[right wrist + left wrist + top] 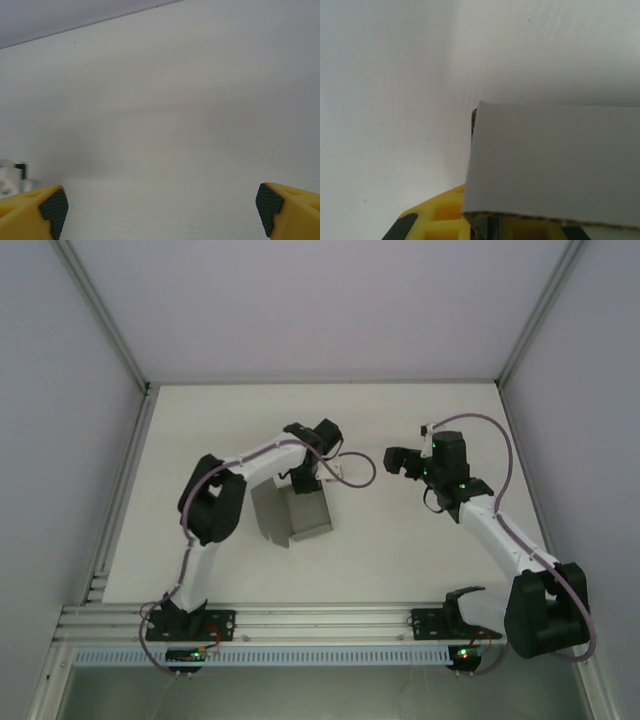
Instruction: Assemble paper box
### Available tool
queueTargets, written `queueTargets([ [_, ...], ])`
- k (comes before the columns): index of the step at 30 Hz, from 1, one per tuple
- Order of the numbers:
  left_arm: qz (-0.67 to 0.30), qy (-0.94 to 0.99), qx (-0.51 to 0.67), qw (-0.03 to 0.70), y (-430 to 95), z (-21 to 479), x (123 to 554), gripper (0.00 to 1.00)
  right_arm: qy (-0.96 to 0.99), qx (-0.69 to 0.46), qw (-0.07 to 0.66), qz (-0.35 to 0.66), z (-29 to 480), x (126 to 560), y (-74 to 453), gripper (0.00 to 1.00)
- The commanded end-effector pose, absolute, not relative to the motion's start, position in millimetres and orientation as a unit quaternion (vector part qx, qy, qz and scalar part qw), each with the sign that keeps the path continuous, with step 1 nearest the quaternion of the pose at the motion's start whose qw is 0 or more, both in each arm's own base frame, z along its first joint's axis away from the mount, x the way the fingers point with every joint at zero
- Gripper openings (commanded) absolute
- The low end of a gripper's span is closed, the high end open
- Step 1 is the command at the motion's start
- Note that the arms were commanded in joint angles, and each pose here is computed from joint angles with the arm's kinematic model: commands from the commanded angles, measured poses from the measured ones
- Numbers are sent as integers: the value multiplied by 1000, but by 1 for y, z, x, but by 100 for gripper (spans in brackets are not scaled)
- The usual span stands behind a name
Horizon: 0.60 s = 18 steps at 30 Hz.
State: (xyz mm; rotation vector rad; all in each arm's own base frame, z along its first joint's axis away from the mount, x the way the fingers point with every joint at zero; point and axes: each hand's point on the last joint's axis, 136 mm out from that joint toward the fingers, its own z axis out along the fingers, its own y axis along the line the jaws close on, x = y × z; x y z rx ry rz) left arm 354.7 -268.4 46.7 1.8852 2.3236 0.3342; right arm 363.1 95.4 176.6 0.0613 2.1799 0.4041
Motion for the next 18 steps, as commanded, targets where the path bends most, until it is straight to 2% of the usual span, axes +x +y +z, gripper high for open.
queueTargets([
  [1,157,764,621,77,-276,38,369,0,880,24,449,156,175,362,90,99],
  [5,168,757,626,80,-283,16,376,0,880,23,447,161,173,362,92,99],
  [6,166,756,629,76,-282,13,373,5,880,23,445,162,171,362,92,99],
  [8,156,755,632,77,-283,16,371,23,882,23,443,161,170,362,91,99],
  [11,136,757,632,96,-288,34,371,41,882,20,441,163,170,362,91,99],
  [18,102,740,649,145,-298,88,364,62,880,2,439,182,172,359,98,99],
])
